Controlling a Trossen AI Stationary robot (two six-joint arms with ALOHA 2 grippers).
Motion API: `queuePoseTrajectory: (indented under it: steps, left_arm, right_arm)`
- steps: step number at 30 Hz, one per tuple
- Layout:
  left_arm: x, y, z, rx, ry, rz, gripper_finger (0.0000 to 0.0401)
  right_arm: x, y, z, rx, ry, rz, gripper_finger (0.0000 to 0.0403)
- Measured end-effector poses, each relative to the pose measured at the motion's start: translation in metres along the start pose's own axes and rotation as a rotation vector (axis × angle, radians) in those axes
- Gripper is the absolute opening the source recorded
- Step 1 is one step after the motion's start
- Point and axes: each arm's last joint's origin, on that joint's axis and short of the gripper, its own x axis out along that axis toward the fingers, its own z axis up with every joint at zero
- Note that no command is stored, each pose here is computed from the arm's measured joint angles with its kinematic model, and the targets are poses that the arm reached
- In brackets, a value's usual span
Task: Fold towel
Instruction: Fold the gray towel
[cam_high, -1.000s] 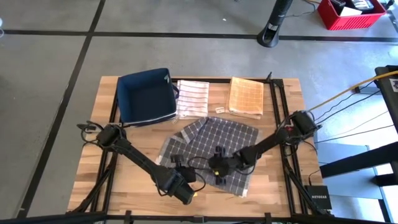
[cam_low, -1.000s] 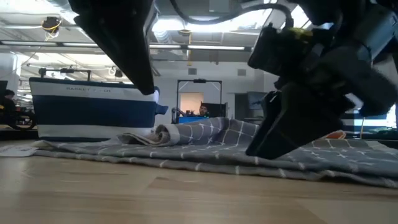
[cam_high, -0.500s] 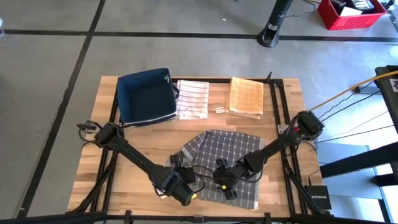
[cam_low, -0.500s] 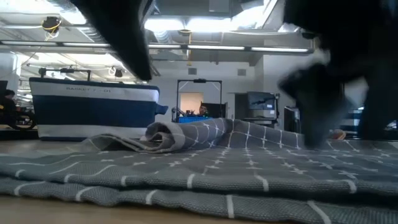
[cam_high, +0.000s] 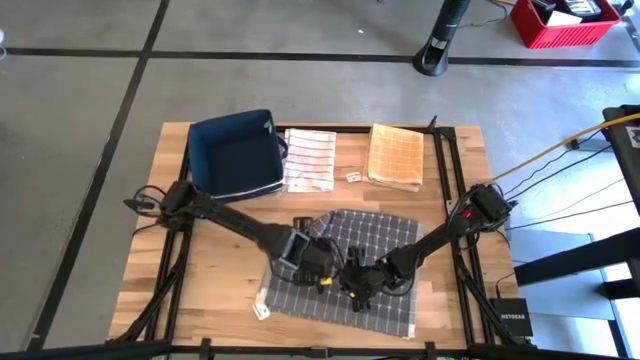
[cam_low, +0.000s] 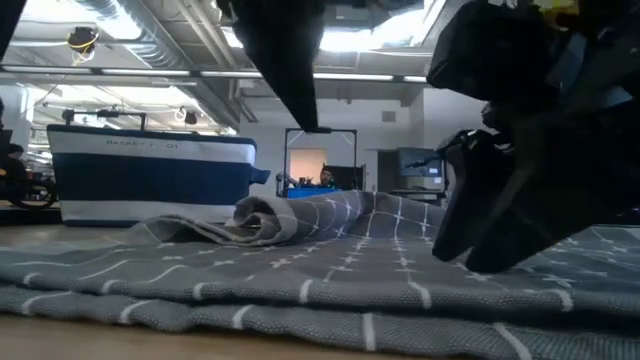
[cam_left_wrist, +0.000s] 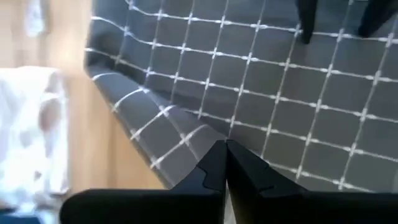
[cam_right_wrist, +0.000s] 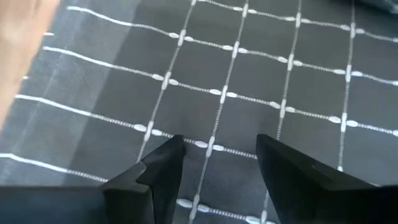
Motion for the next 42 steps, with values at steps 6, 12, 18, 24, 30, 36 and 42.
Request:
queuePoseTrajectory:
  steps: [6,12,18,24,30,36,42]
  left_arm:
    - [0.032,0.017,-0.008,0.045,0.103,-0.018,0.0003]
    - [0.071,0.029,-0.032,0.052,0.182,-0.018,0.0003]
    - [0.094,0.048,-0.057,0.053,0.289,0.094,0.0003]
    - [0.1,0.059,-0.068,0.025,0.359,0.125,0.0003]
    - [0.052,0.062,-0.051,-0.073,0.216,-0.049,0.0003]
    - [0.009,0.075,-0.055,-0.289,0.089,-0.13,0.0004]
    - [0.02,0.069,-0.073,-0.473,0.058,-0.212,0.0054]
  right_arm:
    - [0.005,0.002,-0.003,0.014,0.038,0.059,0.0206]
    - [0.005,0.004,-0.005,-0.002,0.047,0.07,0.0206]
    - [0.006,0.004,-0.005,-0.001,0.048,0.077,0.0206]
    - [0.006,0.004,-0.005,0.0,0.049,0.073,0.0206]
    - [0.006,0.003,-0.005,-0.003,0.05,0.071,0.0206]
    - [0.006,0.004,-0.006,0.0,0.058,0.085,0.0206]
    - [0.006,0.004,-0.006,0.001,0.059,0.087,0.0206]
